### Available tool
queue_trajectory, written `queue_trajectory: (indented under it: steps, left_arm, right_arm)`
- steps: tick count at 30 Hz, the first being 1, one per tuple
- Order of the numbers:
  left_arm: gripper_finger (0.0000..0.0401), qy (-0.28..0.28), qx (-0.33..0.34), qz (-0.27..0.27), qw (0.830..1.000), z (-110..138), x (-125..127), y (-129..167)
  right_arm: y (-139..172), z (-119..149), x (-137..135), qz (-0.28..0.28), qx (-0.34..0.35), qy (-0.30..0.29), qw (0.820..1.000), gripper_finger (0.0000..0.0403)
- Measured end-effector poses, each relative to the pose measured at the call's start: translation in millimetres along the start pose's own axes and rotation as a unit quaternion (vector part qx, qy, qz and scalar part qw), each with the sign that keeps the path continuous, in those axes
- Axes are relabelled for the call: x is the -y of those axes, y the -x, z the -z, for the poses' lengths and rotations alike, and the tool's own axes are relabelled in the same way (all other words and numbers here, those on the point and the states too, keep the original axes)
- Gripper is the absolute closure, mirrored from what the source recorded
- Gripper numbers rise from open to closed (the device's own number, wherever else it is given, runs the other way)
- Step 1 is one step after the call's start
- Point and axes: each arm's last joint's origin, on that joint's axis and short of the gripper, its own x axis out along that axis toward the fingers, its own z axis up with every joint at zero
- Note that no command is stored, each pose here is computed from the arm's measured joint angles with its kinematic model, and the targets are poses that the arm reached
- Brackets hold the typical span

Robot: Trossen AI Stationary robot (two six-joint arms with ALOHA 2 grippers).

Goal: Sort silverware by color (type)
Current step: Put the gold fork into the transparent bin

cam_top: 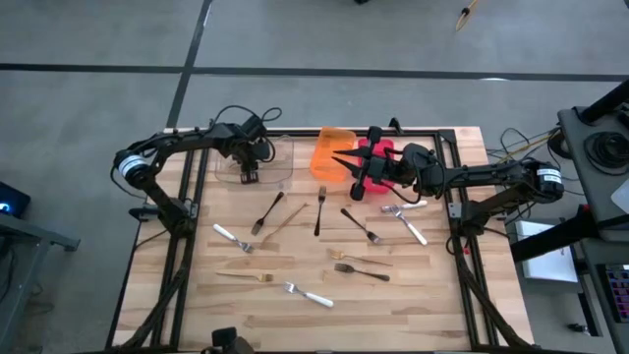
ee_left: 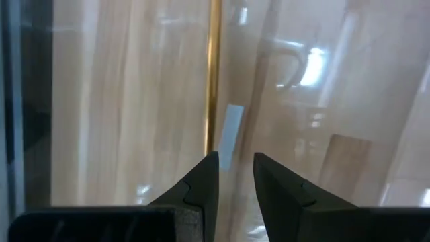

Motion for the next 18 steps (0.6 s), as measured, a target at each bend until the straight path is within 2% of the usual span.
queue_trajectory:
  steps: [18]
  left_arm:
    - [0.0325, 0.026, 0.005, -0.011, 1.000, -4.7, -4.2, 3.3]
  right_arm:
    - [-0.1, 1.9, -1.2, -0.005, -0.010, -0.008, 1.000, 0.0351]
